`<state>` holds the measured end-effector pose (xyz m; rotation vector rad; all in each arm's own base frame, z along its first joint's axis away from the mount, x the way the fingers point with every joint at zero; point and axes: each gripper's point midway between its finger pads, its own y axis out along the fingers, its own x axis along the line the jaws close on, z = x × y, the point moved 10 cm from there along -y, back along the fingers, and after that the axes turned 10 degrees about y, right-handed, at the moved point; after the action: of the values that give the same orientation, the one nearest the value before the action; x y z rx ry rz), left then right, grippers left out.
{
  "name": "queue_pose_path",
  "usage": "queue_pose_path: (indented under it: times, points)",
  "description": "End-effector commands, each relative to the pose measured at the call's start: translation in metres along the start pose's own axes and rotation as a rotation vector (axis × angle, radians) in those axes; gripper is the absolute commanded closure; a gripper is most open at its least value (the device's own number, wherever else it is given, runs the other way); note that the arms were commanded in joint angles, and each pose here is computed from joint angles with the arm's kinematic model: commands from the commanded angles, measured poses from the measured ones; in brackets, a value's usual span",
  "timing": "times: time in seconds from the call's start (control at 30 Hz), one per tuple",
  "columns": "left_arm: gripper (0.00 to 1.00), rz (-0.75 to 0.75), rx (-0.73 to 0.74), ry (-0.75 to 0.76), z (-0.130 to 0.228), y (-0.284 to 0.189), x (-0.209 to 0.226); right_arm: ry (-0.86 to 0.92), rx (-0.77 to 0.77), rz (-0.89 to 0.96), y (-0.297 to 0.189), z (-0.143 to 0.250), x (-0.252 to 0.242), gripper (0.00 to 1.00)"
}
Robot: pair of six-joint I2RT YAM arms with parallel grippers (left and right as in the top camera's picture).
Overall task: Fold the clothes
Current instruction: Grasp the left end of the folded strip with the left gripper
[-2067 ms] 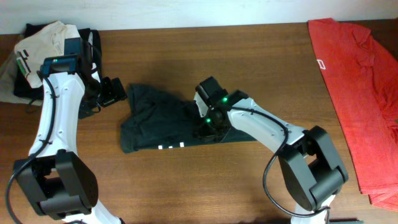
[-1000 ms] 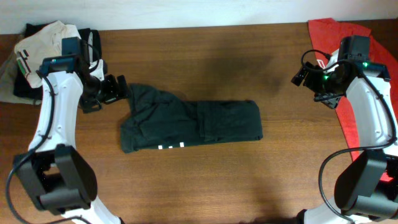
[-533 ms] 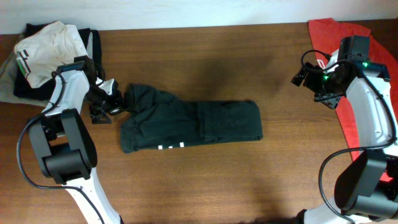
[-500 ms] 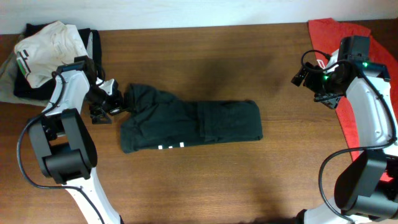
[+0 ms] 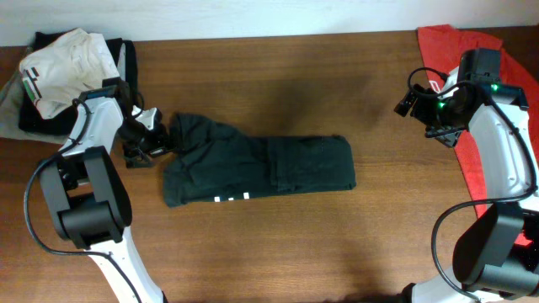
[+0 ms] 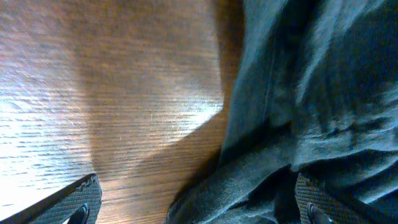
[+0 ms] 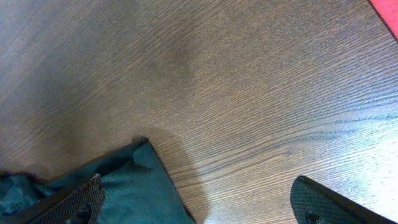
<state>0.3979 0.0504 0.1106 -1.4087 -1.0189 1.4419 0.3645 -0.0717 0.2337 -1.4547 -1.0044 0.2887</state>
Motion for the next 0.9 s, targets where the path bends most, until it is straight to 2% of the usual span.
queue_pose_path:
  times: [0.0, 0.17, 0.33, 0.5, 0.6, 0.67, 0.73, 0.87]
  points:
    - [0.01, 0.05, 0.034, 0.011, 0.009, 0.014, 0.001, -0.003, -0.004, 0.008, 0.001, -0.001, 0.0, 0.01]
    - [0.01, 0.101, 0.018, 0.013, 0.009, 0.014, 0.0, -0.003, -0.004, 0.008, 0.001, -0.001, 0.0, 0.01]
    - [0.01, 0.143, -0.033, -0.095, 0.014, 0.003, 0.034, -0.003, -0.004, 0.008, 0.001, -0.001, 0.0, 0.01]
    - [0.01, 0.156, -0.047, -0.071, 0.011, 0.005, 0.032, -0.003, -0.004, 0.008, 0.001, -0.001, 0.0, 0.01]
    - [0.01, 0.259, -0.037, -0.079, 0.009, 0.017, 0.027, -0.003, -0.004, 0.008, 0.001, -0.001, 0.0, 0.01]
    - [0.01, 0.336, 0.016, -0.075, 0.009, 0.043, 0.024, -0.003, -0.004, 0.008, 0.001, -0.001, 0.0, 0.01]
    - [0.01, 0.349, 0.098, -0.069, 0.011, 0.072, 0.016, -0.003, -0.004, 0.008, 0.001, -0.001, 0.0, 0.01]
    - [0.01, 0.342, 0.123, 0.026, 0.007, 0.083, -0.01, -0.003, -0.004, 0.008, 0.001, -0.001, 0.0, 0.01]
